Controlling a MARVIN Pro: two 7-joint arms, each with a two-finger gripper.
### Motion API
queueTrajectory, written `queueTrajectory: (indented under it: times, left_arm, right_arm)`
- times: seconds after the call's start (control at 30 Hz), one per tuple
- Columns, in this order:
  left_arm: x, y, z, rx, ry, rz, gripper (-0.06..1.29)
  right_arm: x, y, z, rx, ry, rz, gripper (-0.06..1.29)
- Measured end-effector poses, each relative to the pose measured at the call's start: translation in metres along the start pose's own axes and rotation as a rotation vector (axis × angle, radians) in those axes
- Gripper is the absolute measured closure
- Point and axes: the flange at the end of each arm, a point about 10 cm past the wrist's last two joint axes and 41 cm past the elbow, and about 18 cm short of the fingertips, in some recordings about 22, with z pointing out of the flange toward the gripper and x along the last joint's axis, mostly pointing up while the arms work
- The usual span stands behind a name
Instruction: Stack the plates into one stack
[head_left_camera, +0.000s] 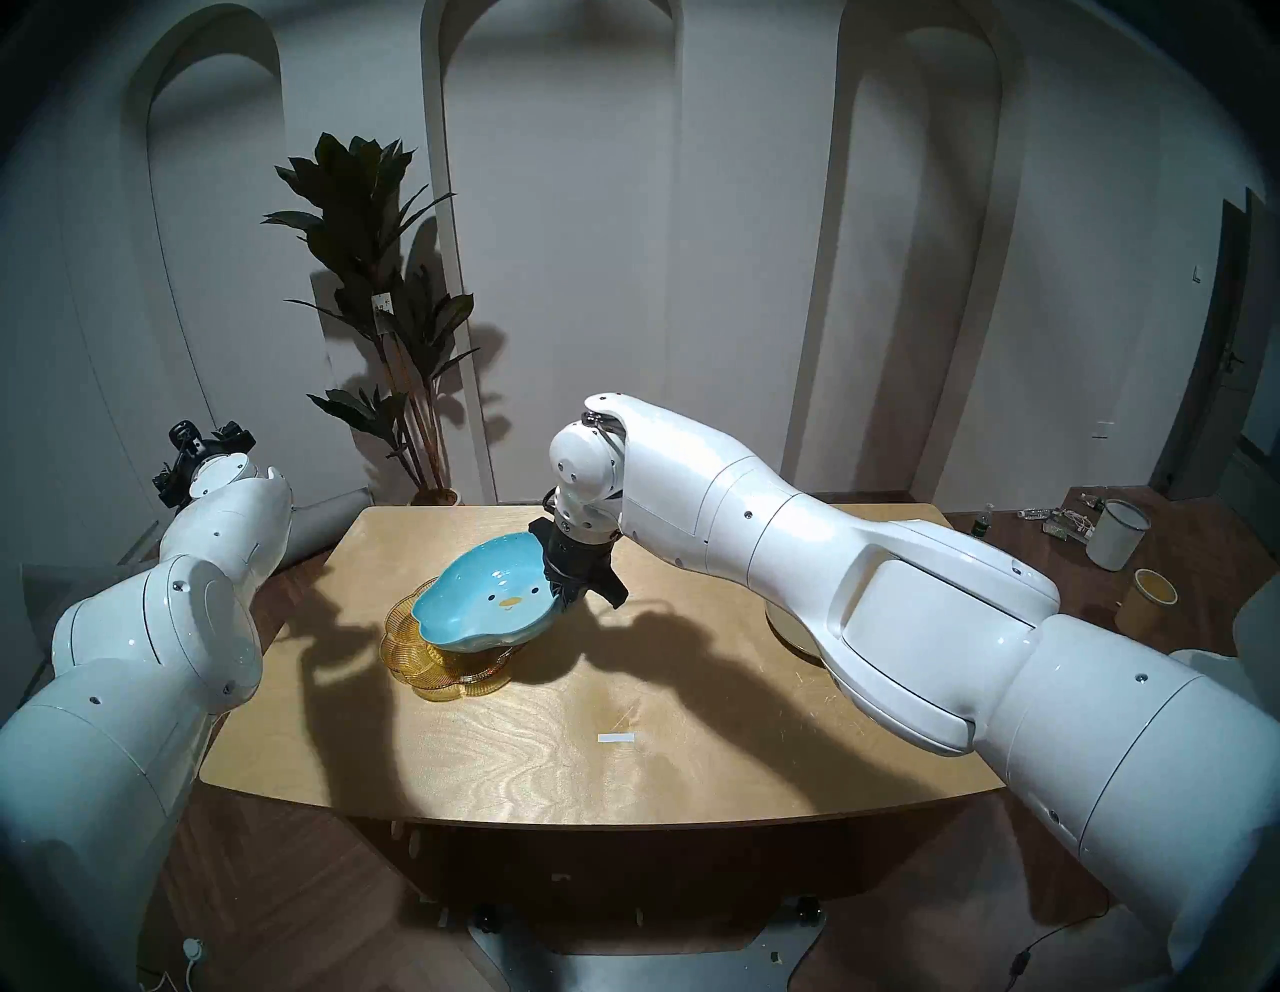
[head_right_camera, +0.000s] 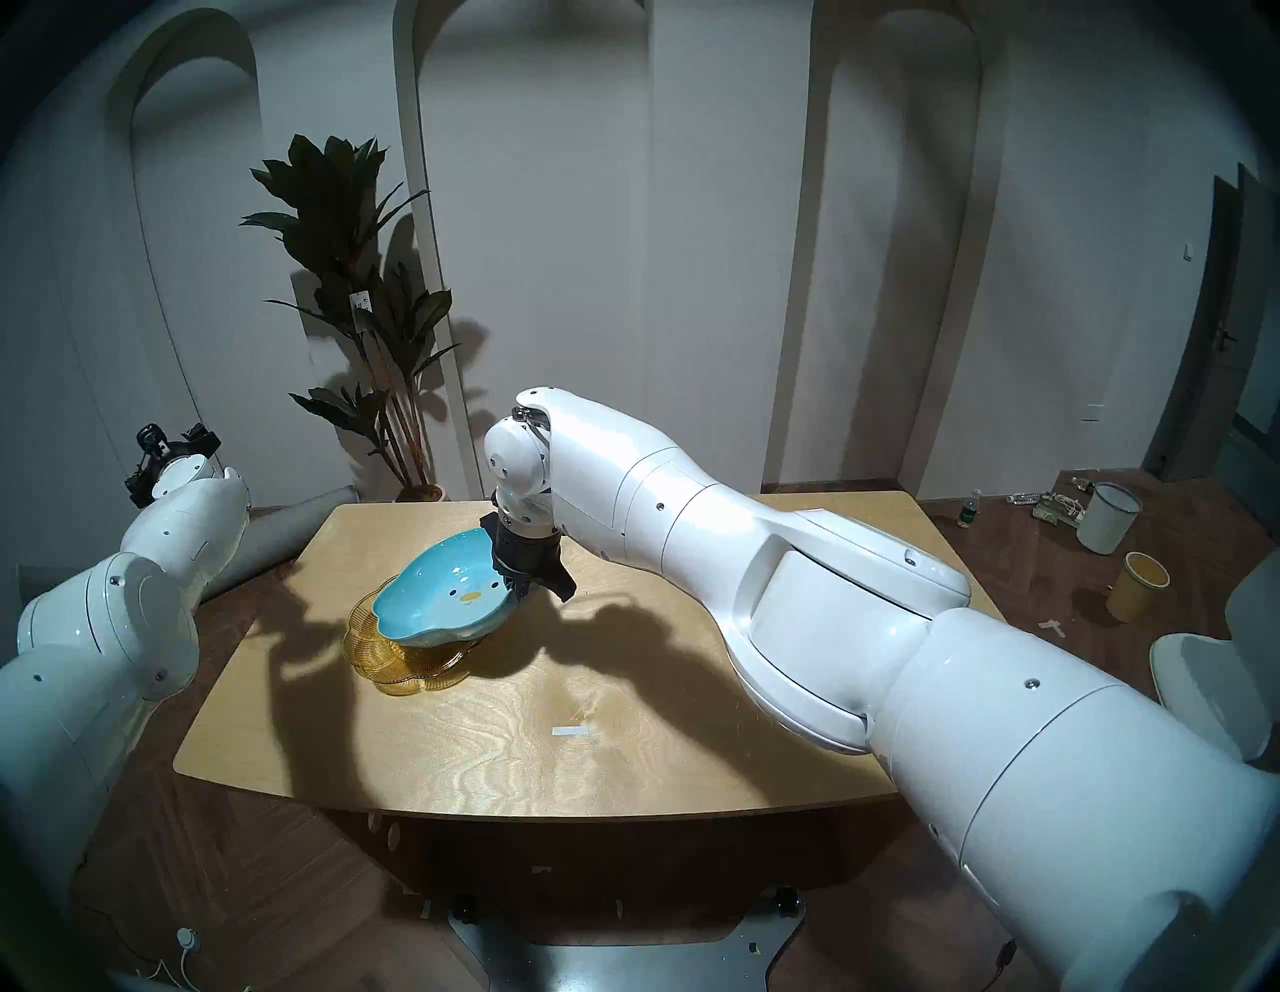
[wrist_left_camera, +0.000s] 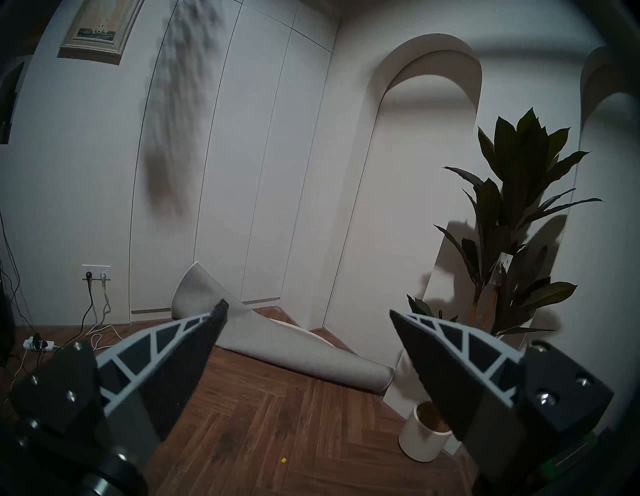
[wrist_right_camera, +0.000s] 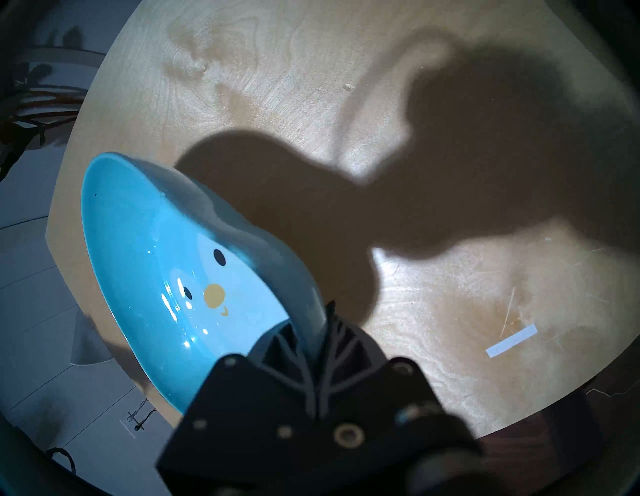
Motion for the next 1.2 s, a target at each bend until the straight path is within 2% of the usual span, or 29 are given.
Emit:
queueTrajectory:
  times: [0.5,1.2]
  left_arm:
    - [-0.004,0.0,-0.001,-0.01,-0.006,0.004,-0.02]
    - [-0.008,0.006,-0.004,-0.033,-0.007,0.009,-0.02]
  right_arm:
    - [-0.01,-0.011,0.006,0.019,0.03,-0.058,1.26]
    - [-0.029,-0.024,0.018,0.066,0.025,-0.097,1.26]
